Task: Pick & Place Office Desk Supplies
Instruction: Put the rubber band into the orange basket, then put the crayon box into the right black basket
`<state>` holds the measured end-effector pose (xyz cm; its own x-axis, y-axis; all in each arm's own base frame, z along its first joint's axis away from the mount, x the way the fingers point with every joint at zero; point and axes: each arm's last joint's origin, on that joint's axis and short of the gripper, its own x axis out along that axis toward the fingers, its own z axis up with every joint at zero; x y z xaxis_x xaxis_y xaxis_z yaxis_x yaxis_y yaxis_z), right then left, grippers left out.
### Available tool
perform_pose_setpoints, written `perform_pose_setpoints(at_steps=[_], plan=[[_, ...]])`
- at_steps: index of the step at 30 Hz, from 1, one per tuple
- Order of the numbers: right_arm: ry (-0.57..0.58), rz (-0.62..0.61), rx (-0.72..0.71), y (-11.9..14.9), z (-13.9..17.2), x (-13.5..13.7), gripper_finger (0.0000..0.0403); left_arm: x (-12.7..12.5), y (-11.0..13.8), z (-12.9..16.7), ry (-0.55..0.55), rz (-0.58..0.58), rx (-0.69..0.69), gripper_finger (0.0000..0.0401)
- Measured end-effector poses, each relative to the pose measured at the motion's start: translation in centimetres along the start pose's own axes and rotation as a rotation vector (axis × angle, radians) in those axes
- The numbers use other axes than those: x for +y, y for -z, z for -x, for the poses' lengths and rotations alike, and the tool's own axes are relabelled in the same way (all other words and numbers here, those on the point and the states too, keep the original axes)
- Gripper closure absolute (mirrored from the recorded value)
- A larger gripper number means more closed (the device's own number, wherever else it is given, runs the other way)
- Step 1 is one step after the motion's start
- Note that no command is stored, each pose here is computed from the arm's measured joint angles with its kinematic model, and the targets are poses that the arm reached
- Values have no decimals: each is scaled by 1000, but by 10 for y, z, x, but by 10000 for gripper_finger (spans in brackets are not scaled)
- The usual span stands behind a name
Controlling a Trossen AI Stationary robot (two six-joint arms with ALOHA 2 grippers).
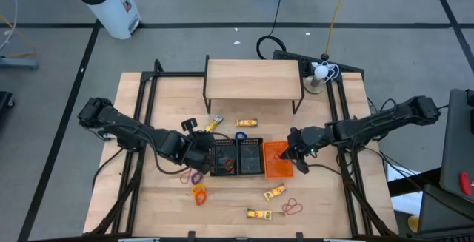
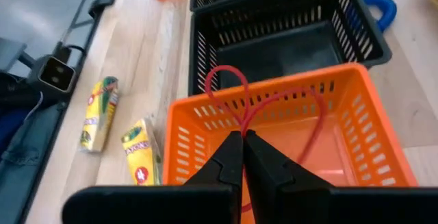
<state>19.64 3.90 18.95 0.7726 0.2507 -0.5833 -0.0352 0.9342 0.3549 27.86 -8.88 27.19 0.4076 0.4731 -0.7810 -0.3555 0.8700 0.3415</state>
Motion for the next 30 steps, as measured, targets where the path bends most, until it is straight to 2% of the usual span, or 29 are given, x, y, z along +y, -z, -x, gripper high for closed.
perform_pose_setpoints(at_steps=[10,30], plan=[[4,-19,20,0,-3,-6,398,0,0,0,1,-2,-2,308],[3,0,7,-1,-3,-6,320,0,0,0,1,11,-2,308]])
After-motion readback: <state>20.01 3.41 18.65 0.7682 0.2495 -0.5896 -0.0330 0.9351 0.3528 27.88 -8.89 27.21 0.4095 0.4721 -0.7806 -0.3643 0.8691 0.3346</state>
